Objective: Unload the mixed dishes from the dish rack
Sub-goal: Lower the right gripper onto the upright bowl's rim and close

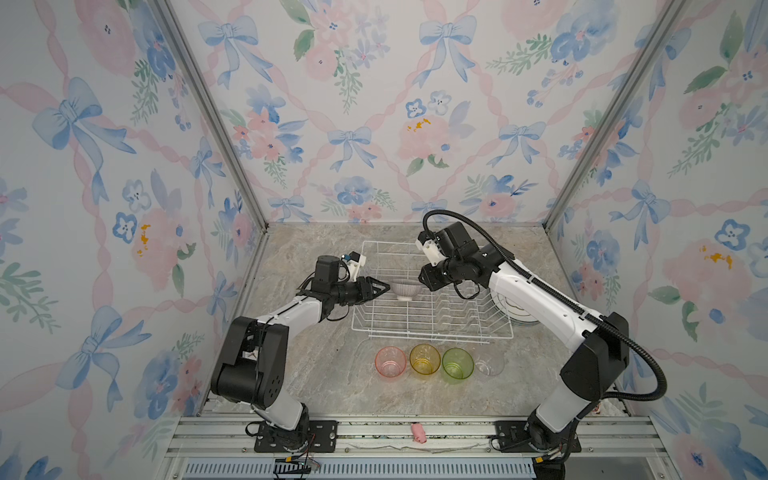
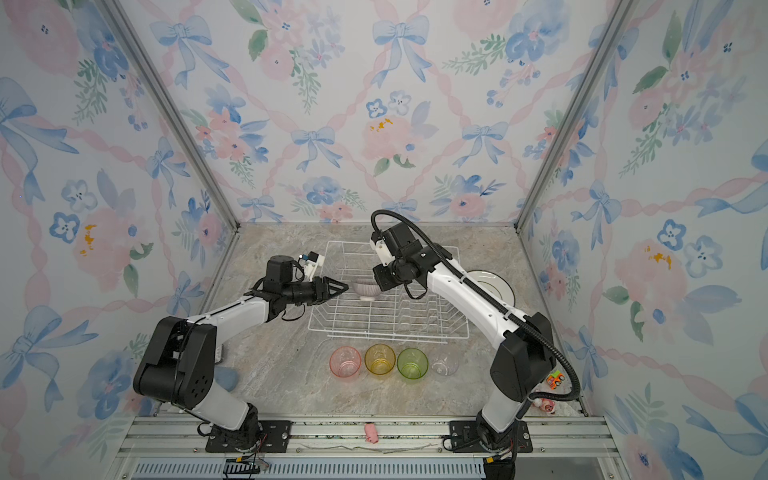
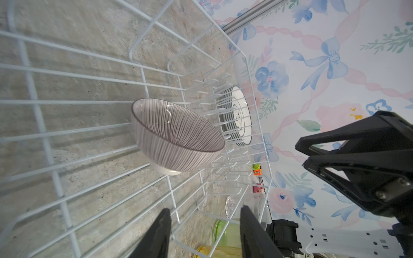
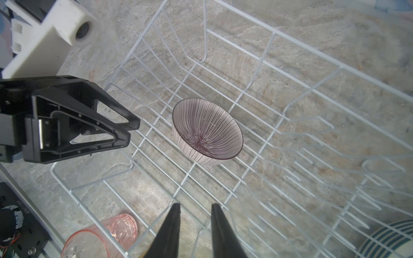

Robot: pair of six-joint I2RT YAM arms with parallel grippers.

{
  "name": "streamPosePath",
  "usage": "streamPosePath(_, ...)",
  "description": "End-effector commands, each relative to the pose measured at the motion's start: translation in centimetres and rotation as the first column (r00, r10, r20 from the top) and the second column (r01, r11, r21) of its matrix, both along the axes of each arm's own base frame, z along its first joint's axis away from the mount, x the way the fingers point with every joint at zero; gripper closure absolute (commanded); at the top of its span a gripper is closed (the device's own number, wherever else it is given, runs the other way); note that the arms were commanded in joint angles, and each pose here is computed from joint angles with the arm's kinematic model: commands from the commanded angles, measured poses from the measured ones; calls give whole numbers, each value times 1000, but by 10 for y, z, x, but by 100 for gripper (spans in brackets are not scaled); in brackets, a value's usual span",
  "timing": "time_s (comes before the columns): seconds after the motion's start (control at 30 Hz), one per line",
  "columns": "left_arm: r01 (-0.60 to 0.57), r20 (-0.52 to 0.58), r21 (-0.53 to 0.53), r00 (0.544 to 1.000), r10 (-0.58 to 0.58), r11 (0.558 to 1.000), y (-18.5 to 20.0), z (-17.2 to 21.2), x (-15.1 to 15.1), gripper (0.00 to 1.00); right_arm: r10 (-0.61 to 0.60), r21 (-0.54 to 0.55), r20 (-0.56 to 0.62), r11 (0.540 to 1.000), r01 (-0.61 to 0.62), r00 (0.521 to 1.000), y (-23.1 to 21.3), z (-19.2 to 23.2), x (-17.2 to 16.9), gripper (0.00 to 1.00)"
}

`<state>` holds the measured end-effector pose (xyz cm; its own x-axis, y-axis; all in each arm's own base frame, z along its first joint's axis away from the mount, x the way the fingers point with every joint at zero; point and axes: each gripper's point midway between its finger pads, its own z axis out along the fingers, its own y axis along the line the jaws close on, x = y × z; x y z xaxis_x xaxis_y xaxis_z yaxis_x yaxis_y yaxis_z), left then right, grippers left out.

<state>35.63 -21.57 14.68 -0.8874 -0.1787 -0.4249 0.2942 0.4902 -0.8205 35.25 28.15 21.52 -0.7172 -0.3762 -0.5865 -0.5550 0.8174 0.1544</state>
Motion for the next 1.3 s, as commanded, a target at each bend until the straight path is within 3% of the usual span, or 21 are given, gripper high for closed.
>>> streamPosePath(0.0,11,34,-24,999,-11,1000,-3,10,-4,53,-7,-6,-26,1000,6,1000,-1,-10,2,73)
streamPosePath(0.2,-6,89,-20,996,8,1000,1,29,-6,54,-8,-10,-59,1000,7,998,2,-19,7,68)
streamPosePath(0.43,-41,145,59,989,32,997,9,48,-14,54,-6,32,-134,999,10,991,10,-34,14,54)
streamPosePath(0.77,-89,240,104,969,62,991,24,81,-31,53,-56,41,-246,997,68,968,13,-71,45,45)
streamPosePath(0.9,-92,244,105,968,64,990,27,81,-33,53,-72,106,-286,989,106,955,16,-80,60,44)
streamPosePath(1.27,-103,237,110,969,75,989,36,74,-30,53,-53,122,-352,987,102,934,26,-103,64,47)
